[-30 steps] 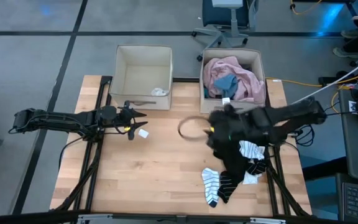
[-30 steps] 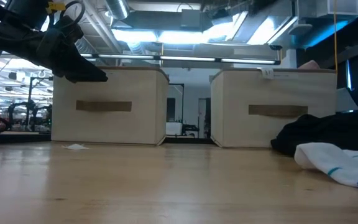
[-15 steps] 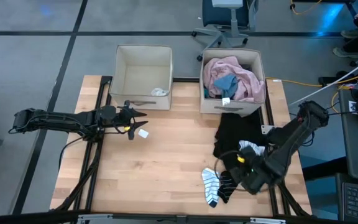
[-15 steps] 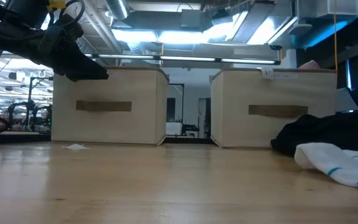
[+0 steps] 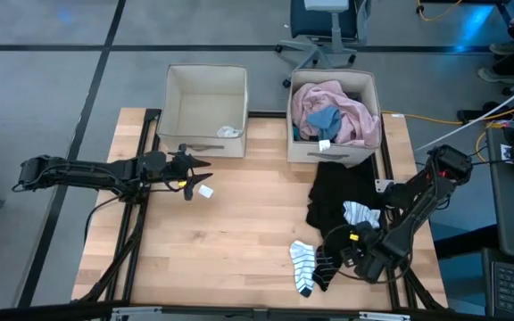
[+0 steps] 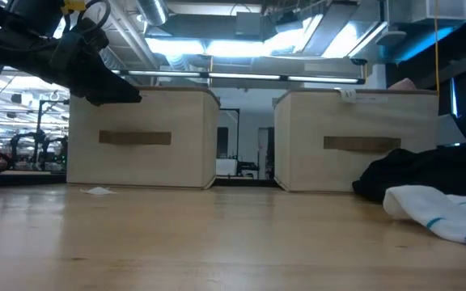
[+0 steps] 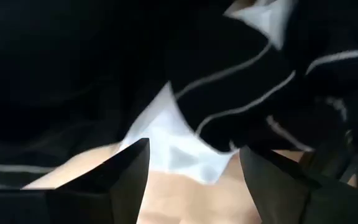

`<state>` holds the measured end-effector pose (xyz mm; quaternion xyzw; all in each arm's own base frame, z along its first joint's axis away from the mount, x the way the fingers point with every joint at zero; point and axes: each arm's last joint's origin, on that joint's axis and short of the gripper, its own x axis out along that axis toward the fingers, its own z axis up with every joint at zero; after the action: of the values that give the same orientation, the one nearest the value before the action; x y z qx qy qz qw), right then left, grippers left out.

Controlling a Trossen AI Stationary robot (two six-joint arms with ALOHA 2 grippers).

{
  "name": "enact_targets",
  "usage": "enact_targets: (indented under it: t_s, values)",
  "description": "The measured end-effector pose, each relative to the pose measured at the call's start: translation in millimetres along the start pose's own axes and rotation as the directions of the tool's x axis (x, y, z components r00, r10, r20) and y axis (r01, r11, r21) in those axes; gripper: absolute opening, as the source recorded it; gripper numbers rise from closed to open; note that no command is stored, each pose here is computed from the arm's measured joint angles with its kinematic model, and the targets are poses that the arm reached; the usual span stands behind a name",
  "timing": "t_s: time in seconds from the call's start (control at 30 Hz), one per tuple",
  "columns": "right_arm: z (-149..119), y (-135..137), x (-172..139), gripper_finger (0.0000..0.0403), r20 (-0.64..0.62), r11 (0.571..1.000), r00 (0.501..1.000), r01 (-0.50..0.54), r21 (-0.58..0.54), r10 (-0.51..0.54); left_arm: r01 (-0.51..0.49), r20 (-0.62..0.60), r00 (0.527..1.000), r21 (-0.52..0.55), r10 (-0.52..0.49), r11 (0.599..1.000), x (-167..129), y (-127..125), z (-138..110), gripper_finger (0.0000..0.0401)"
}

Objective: Sort clothes
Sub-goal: Put the white sock into the left laundry organizer

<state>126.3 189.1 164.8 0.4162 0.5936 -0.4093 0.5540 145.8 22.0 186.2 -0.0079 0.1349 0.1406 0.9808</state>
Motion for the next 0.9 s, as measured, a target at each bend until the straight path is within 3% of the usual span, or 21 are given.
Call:
enact_targets:
  t_s: [0.2,0.5,0.9]
  values:
    - [-1,3,13,0.0248,-0.045,0.997,0.996,-0.081,-0.006,0.081,0.0,-0.003,1.0,0.003,0.0,1.0,0,0,0,0.0162]
    - [0,2,26,0.0242,-0.017,0.999,1.0,-0.026,-0.027,0.026,0.0,-0.003,1.0,0.004,0.0,1.0,0,0,0,0.0162]
    - [2,0,27,0.0082,0.016,0.996,1.0,-0.017,-0.088,0.018,0.0,-0.002,1.0,0.003,0.0,1.0,0,0,0,0.0162]
